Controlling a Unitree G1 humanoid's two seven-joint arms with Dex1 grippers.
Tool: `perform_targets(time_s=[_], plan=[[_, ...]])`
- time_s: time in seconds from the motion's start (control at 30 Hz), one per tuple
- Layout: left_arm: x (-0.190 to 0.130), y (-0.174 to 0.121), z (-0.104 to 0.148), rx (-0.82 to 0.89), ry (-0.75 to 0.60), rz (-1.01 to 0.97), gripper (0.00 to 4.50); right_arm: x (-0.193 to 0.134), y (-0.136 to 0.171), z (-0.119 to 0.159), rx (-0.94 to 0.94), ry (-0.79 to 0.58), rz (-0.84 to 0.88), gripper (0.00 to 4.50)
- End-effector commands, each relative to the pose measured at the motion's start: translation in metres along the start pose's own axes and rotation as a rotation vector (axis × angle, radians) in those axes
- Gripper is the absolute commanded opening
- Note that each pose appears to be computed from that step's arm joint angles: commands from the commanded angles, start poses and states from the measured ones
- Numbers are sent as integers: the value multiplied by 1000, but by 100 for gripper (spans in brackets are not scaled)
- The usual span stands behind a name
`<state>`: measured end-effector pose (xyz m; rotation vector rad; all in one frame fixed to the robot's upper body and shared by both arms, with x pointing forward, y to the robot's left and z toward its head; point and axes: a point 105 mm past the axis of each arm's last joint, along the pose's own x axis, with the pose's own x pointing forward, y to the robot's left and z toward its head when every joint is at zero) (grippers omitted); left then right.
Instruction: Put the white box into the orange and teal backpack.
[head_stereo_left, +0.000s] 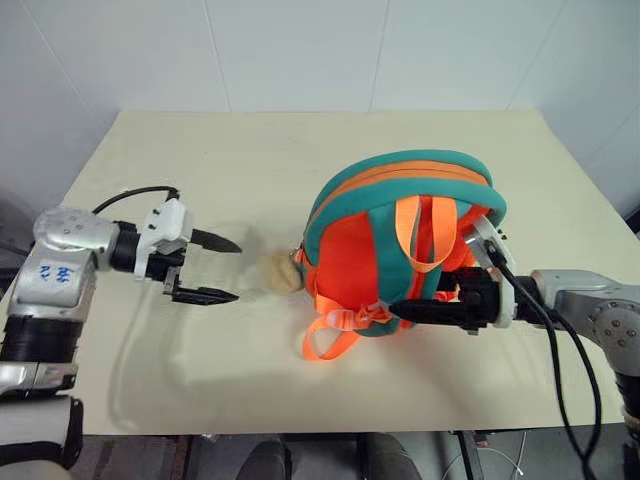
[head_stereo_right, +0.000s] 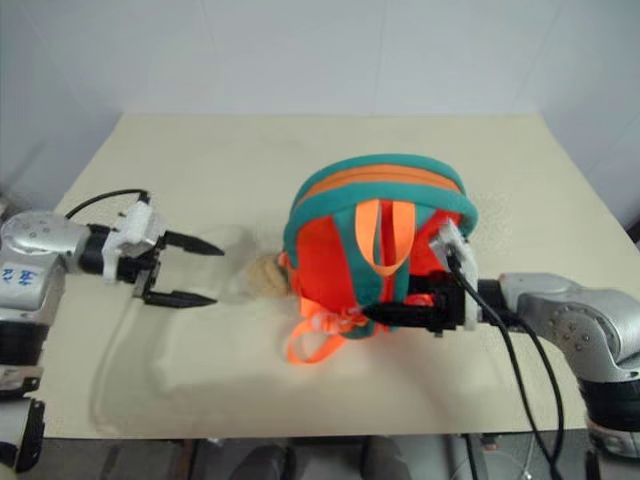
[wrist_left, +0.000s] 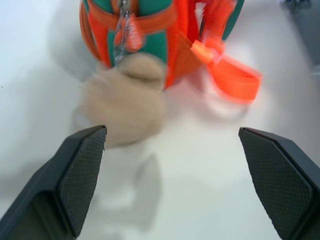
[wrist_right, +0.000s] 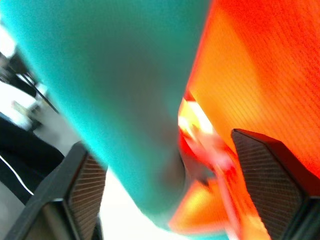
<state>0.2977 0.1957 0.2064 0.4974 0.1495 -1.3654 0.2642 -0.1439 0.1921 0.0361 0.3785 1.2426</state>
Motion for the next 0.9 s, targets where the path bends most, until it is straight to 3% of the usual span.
perform_targets(time_s=[0.03, 0.27, 0.5, 0.9], plan=[[2, -16, 14, 41, -94, 33, 450, -19, -8, 0, -129, 7, -73, 448], [15, -49, -1, -37, -143, 48, 450, -65, -12, -12, -347, 56, -146, 448], [15, -39, -8, 48, -142, 146, 450, -117, -35, -34, -419, 238, -246, 448], [15, -42, -2, 44, -142, 130, 450, -133, -67, -10, -566, 213, -363, 448]])
